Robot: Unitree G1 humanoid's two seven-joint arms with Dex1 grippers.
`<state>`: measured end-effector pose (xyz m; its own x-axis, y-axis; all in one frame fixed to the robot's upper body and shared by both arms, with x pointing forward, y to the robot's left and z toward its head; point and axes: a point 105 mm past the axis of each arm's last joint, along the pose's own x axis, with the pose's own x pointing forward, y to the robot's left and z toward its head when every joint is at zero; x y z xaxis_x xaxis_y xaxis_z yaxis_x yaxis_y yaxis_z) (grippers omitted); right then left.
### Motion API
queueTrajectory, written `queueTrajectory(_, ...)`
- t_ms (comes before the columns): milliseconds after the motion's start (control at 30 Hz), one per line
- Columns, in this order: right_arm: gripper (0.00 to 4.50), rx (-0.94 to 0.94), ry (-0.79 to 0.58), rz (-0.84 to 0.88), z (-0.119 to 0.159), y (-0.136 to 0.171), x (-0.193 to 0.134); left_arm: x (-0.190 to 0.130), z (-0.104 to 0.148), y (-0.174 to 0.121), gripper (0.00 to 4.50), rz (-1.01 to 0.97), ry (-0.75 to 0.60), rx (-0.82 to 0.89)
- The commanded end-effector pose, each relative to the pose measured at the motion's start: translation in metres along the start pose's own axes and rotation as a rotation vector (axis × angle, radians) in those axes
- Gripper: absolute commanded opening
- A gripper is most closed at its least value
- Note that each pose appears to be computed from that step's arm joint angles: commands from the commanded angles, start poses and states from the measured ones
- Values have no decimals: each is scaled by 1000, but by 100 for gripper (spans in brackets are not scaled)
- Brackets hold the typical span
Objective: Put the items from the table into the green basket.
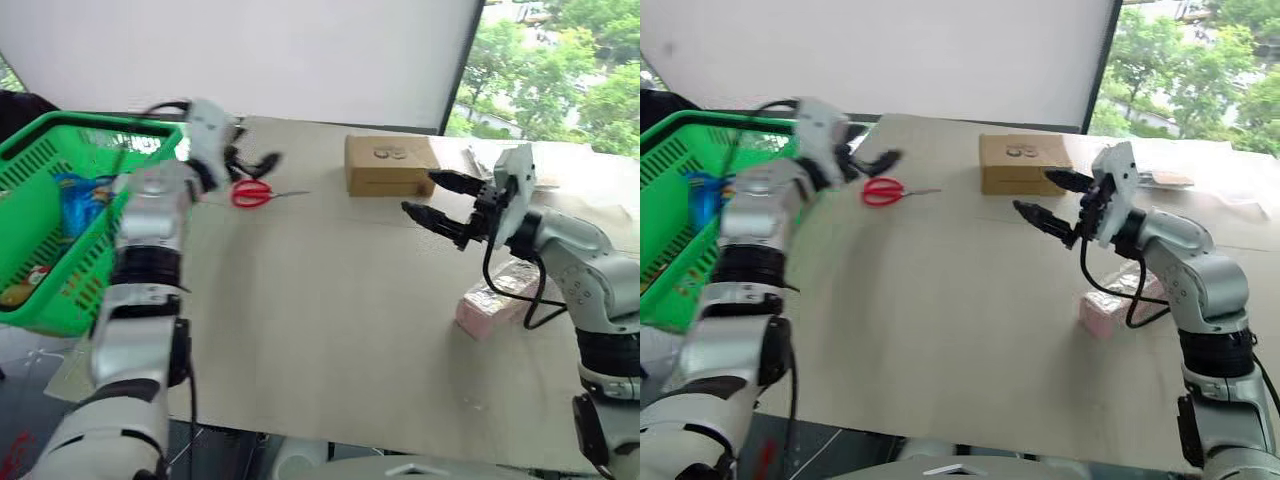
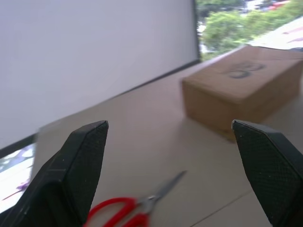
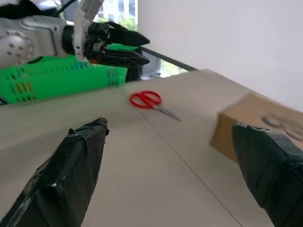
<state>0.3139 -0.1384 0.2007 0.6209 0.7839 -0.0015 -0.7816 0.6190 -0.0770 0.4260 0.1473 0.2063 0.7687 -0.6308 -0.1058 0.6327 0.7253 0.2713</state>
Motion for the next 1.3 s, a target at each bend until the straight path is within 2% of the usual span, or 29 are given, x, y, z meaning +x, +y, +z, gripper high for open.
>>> queueTrajectory(33, 450, -31, 15, -84, 5, -7, -28, 38, 16, -73, 435, -232, -32, 2)
queueTrajectory(200, 450, -30, 130, -268, -17, -22, -79, 79, 11, -162, 435, -408, -14, -84)
queueTrajectory(300, 450, -24, 181, -361, -29, -22, -101, 96, 13, -188, 435, -402, -13, -146)
queueTrajectory(400, 450, -13, 199, -449, -38, -22, -110, 108, 16, -199, 435, -384, -12, -120)
queueTrajectory(500, 450, 34, 142, -591, -42, -32, -100, 111, 30, -190, 435, -365, -67, -86)
queueTrajectory(667, 450, 177, 36, -781, -44, -51, -74, 93, 30, -158, 435, -372, -100, 9)
queueTrajectory(800, 450, 298, 43, -908, -60, -72, -56, 50, 18, -127, 435, -441, -43, 81)
queueTrajectory(933, 450, 361, 63, -903, -72, -82, -32, 0, 12, -101, 435, -468, 19, 110)
queueTrajectory(1133, 450, 430, 164, -842, -98, -85, 1, -72, 9, -87, 435, -493, 93, 140)
queueTrajectory(1233, 450, 429, 277, -949, -118, -94, -4, -90, 12, -84, 435, -457, 114, 132)
queueTrajectory(1300, 450, 336, 338, -1041, -122, -106, -13, -98, 18, -81, 435, -413, 107, 118)
